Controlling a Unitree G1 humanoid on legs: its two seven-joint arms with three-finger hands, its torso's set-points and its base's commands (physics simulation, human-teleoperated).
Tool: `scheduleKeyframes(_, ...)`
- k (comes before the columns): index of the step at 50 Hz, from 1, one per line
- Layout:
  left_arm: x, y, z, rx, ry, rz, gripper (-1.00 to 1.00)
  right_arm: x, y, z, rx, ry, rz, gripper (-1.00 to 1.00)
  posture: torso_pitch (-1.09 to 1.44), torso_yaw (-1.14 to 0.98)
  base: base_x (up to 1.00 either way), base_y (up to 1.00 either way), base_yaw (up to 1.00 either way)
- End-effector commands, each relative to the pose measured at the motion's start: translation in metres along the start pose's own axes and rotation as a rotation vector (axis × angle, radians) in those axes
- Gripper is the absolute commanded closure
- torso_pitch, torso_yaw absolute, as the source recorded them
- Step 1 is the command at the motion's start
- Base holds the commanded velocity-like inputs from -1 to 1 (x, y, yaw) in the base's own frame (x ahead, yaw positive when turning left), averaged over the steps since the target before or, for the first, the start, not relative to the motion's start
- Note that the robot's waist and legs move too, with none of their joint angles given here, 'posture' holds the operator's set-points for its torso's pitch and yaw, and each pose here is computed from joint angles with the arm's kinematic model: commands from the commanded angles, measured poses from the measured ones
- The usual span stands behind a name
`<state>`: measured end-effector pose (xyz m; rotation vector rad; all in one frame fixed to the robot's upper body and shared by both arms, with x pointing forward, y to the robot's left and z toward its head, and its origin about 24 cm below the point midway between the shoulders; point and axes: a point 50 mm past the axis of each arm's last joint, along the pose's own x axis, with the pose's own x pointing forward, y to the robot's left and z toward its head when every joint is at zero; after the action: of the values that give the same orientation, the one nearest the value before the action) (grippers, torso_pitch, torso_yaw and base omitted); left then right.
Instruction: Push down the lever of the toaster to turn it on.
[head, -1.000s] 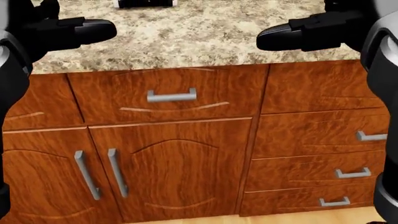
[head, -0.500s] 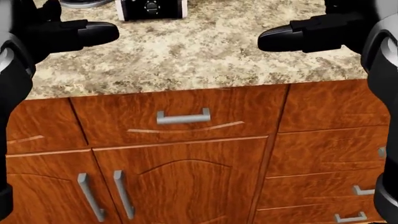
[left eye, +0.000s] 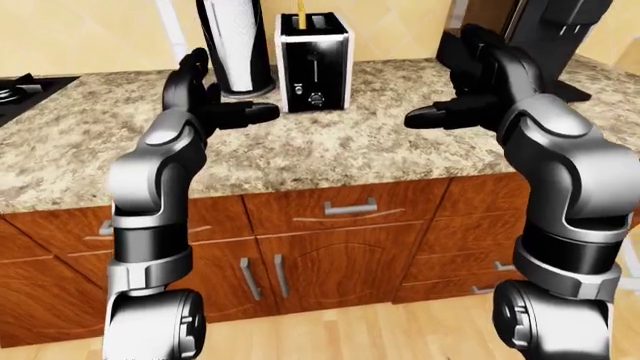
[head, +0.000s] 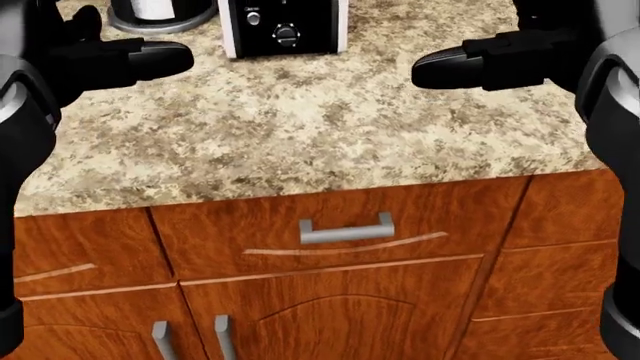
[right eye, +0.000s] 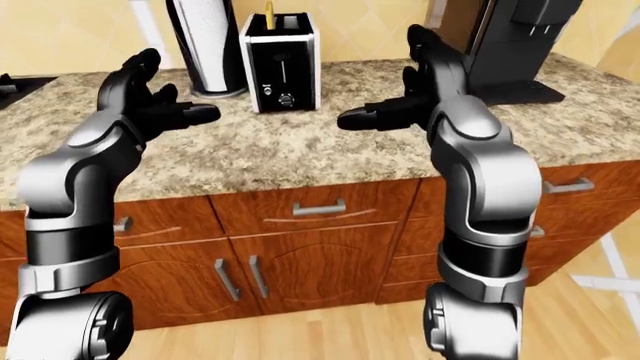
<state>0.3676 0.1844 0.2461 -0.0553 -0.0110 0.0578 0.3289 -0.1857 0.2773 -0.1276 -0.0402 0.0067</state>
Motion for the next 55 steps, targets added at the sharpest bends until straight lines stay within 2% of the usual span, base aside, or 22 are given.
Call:
scheduleKeyframes(1,-0.0045,-0.0055,0.0256,-0.004,-0.114,-0.026,-1.0,-0.0054,-0.0055,0.0195,-0.007,-0.098,-0.033,-1.0,0.0,0.0,0.16,0.25,0.0)
scheduleKeyframes(22,-0.0044,-0.0069,0.0258,-0.002,-0.114,-0.027,-1.0,-0.0037,-0.005,0.0185,-0.008,-0.097,-0.03,-1.0,0.0,0.0,0.16,0.19,0.0)
scheduleKeyframes(55,-0.0053,-0.0094,0.0207,-0.006,-0.106,-0.031,-1.0,-0.0023,-0.0025,0.0127,0.015,-0.098,-0.029,-1.0,0.0,0.0,0.13,0.0,0.0)
